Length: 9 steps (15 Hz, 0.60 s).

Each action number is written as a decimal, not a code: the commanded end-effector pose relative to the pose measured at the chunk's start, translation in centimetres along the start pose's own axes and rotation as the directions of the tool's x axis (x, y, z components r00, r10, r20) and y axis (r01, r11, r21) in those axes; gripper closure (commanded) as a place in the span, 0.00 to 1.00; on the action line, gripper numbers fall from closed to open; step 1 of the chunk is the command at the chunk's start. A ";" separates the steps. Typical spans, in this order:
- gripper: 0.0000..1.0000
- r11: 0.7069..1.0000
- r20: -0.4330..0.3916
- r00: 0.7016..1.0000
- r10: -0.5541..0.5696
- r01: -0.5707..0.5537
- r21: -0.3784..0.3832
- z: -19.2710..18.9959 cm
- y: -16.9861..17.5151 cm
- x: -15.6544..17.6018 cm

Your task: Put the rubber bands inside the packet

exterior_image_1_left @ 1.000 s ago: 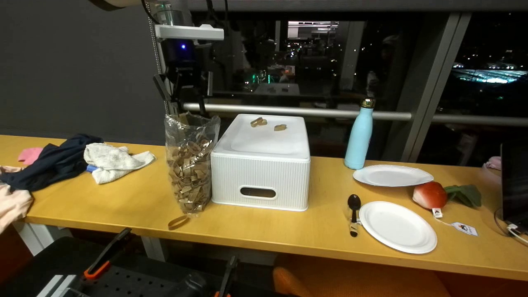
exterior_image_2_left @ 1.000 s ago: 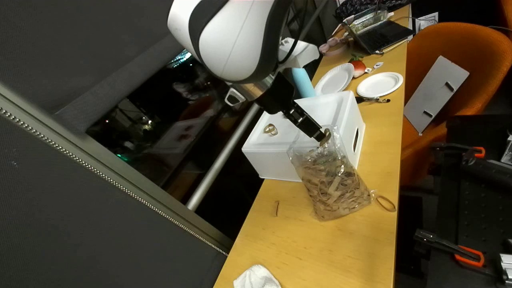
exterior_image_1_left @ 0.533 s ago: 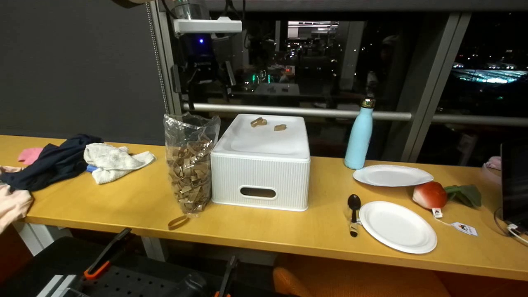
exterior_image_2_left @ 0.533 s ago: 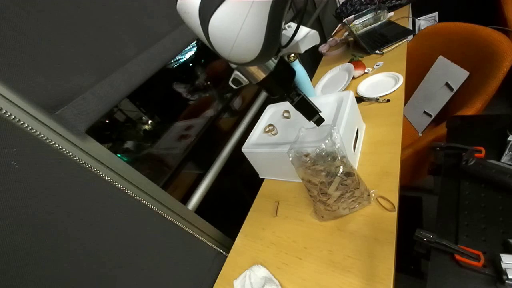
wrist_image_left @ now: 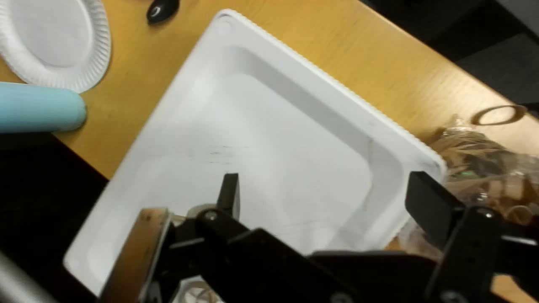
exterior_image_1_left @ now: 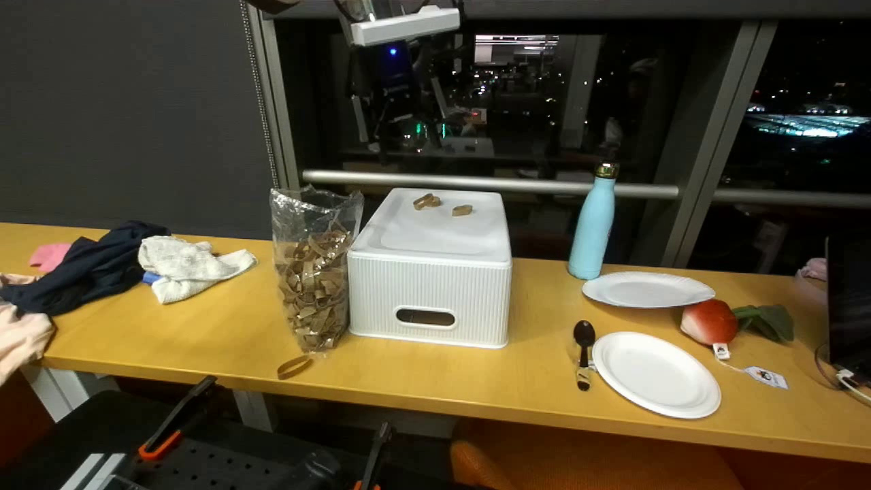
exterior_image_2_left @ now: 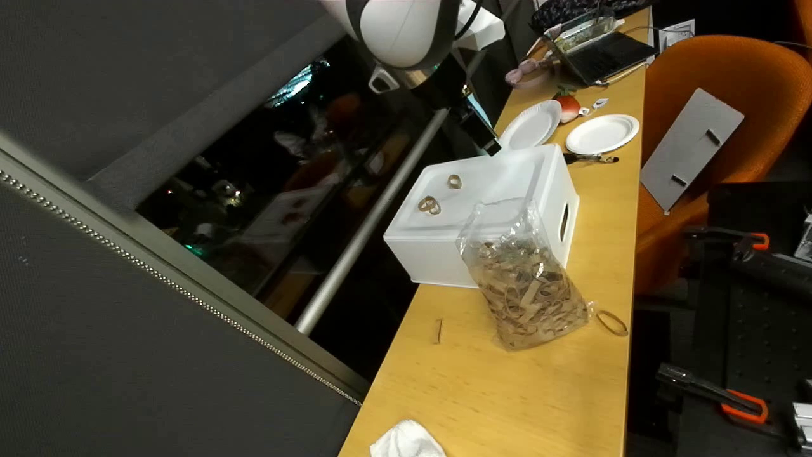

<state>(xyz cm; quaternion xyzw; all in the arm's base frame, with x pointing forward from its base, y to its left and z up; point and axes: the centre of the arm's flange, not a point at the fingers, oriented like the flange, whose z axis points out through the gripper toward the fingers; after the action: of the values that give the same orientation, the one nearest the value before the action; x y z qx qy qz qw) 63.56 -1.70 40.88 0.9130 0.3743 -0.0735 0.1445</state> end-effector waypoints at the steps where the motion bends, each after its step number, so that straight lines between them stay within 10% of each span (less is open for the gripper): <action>1: 0.00 0.995 -0.027 0.998 0.064 -0.066 -0.080 1.3 5.8 0.8; 9: 0.00 0.957 -0.142 0.957 0.254 -0.270 -0.108 4.4 11.5 4.1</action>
<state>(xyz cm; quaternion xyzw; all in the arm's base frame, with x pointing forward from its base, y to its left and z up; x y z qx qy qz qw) 71.07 -8.03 38.71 0.9402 0.2865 0.0056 0.1840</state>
